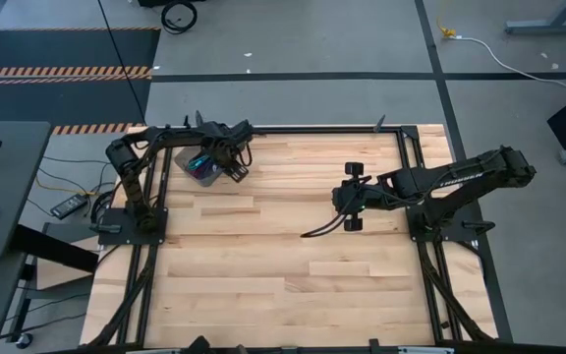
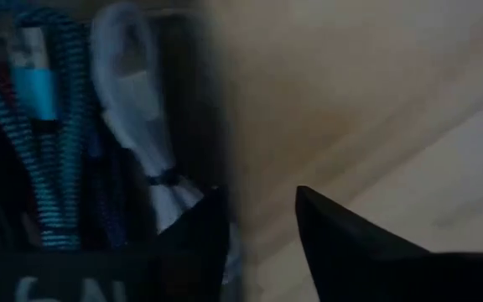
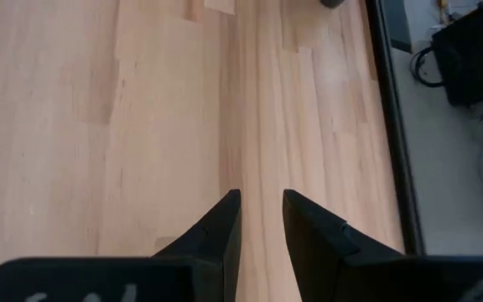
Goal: Pick and place USB-C Cables
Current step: Move the black bin to the center of the table
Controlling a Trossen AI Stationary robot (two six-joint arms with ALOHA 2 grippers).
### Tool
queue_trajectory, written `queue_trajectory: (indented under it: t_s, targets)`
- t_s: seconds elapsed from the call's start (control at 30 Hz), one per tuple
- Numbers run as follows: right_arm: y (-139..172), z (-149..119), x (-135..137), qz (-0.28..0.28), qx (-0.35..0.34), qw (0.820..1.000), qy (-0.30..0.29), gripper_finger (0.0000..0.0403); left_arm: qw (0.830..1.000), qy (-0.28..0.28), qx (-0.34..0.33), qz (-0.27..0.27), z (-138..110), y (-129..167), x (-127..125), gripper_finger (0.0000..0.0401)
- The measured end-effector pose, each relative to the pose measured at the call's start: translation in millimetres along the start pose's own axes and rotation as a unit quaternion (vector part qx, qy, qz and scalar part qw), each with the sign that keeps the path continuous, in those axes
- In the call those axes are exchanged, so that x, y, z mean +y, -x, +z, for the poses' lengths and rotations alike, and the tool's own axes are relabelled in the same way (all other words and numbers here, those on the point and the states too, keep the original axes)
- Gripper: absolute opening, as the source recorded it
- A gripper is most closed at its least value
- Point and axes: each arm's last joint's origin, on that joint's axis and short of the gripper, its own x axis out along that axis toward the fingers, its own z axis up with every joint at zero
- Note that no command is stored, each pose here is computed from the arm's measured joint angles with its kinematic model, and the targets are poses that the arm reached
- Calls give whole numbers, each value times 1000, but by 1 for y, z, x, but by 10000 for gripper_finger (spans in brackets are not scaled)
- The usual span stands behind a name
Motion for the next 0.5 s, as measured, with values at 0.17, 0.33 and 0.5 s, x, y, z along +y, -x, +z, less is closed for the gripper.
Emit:
queue_trajectory:
  t_s: [0.17, 0.33, 0.5]
  targets:
    - [0, 0, -3, -44, 3, 999, 4, 95, 1000, -28, -11, -8, -2, 3, -21, 69]
    - [0, -1, -4, -65, 8, 998, 5, 95, 998, -39, -24, -49, -4, 7, -45, 10]
    - [3, -8, -5, -68, 34, 997, 9, 95, 993, -75, -55, -73, -8, 12, -76, 18]
